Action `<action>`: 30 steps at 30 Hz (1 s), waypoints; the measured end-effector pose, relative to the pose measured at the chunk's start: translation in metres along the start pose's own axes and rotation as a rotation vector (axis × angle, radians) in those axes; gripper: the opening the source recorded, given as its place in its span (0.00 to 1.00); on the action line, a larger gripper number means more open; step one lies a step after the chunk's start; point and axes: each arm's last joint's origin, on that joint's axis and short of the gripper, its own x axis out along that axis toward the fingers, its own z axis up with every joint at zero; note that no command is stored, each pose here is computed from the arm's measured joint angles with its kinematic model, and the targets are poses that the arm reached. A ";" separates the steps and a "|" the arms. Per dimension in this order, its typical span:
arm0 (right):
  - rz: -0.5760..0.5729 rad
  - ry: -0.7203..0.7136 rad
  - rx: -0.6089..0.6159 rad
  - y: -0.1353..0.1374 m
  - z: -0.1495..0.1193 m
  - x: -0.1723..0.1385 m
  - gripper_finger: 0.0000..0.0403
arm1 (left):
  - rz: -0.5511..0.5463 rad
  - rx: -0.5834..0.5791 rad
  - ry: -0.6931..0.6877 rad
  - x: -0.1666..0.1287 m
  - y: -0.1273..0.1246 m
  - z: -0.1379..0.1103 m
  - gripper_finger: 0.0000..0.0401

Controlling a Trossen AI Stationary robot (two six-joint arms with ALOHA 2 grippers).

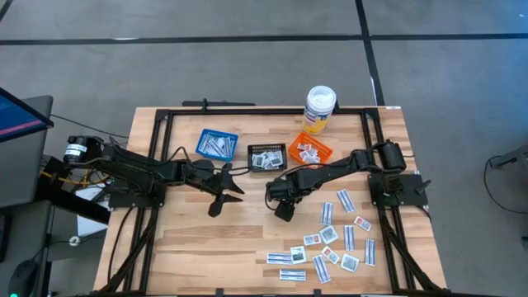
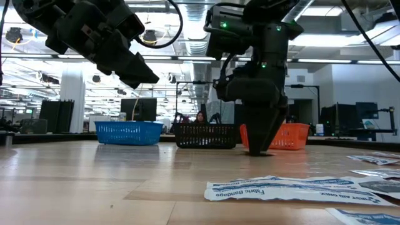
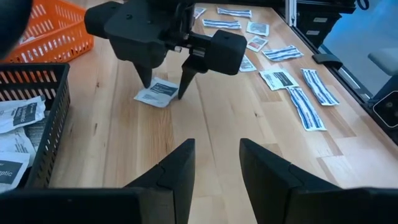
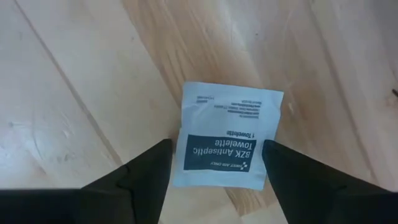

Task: Pick & Place First Aid Supplies
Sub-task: Put the towelette pack into the black bin

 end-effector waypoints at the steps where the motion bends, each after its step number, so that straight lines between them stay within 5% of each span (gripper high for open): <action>1: -0.001 0.001 -0.004 0.000 0.000 0.000 0.60 | 0.000 0.000 0.002 0.000 0.000 0.000 0.31; 15: 0.006 -0.009 -0.066 0.000 0.001 -0.001 0.28 | 0.000 -0.037 0.026 0.000 0.000 -0.002 0.31; 30: 0.016 -0.073 -0.067 -0.008 0.040 -0.041 0.18 | 0.000 -0.038 0.027 0.000 0.000 -0.003 0.31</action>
